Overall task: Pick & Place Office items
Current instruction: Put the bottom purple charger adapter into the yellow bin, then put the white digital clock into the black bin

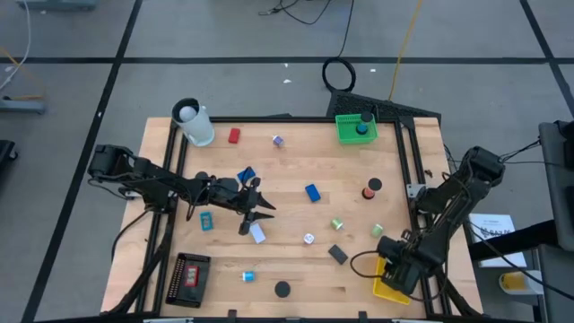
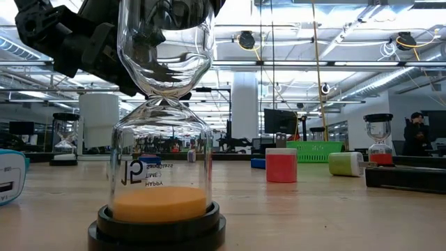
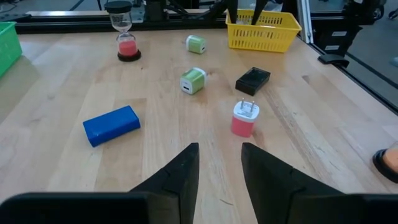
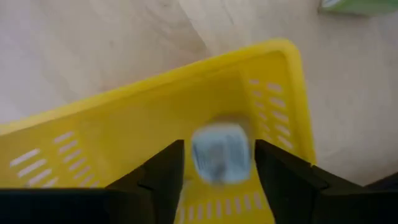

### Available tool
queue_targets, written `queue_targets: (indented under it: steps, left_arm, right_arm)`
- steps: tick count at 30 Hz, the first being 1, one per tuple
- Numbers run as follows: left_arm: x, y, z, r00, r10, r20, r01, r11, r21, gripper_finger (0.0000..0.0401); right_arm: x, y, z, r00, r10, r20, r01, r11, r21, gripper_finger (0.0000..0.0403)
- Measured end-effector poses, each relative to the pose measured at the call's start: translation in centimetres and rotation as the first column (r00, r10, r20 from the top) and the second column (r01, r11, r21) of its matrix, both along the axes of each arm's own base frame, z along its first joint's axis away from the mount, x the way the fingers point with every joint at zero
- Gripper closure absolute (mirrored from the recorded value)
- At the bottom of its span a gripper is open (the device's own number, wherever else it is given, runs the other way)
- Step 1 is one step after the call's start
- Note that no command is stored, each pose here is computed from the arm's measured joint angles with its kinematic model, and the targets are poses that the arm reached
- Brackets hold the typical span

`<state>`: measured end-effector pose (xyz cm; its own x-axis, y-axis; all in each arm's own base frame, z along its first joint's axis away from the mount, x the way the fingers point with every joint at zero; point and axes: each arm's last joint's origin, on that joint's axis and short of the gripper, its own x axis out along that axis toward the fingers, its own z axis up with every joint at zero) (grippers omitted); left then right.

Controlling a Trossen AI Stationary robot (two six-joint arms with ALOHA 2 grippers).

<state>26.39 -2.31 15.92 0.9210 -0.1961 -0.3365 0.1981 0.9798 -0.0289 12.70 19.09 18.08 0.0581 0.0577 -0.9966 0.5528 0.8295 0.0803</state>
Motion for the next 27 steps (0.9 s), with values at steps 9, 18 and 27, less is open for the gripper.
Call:
queue_targets:
  steps: [9,18,27]
  left_arm:
    - [0.0,0.0,0.0,1.0,-0.002,0.001,0.002,1.0,0.005,0.0277]
    - [0.0,0.0,-0.1,0.999,0.021,-0.026,-0.023,0.998,-0.058,0.0277]
    - [0.3,0.5,0.7,0.975,0.215,0.062,-0.212,0.976,-0.055,0.0287]
  right_arm:
    - [-0.2,-0.4,2.4,0.994,-0.062,0.089,0.048,0.988,0.143,0.0172]
    - [0.2,-0.4,2.7,0.984,0.006,0.178,-0.029,0.991,0.13,0.0293]
    - [4.7,-2.5,3.2,0.817,0.347,0.461,-0.298,0.938,-0.178,0.0397]
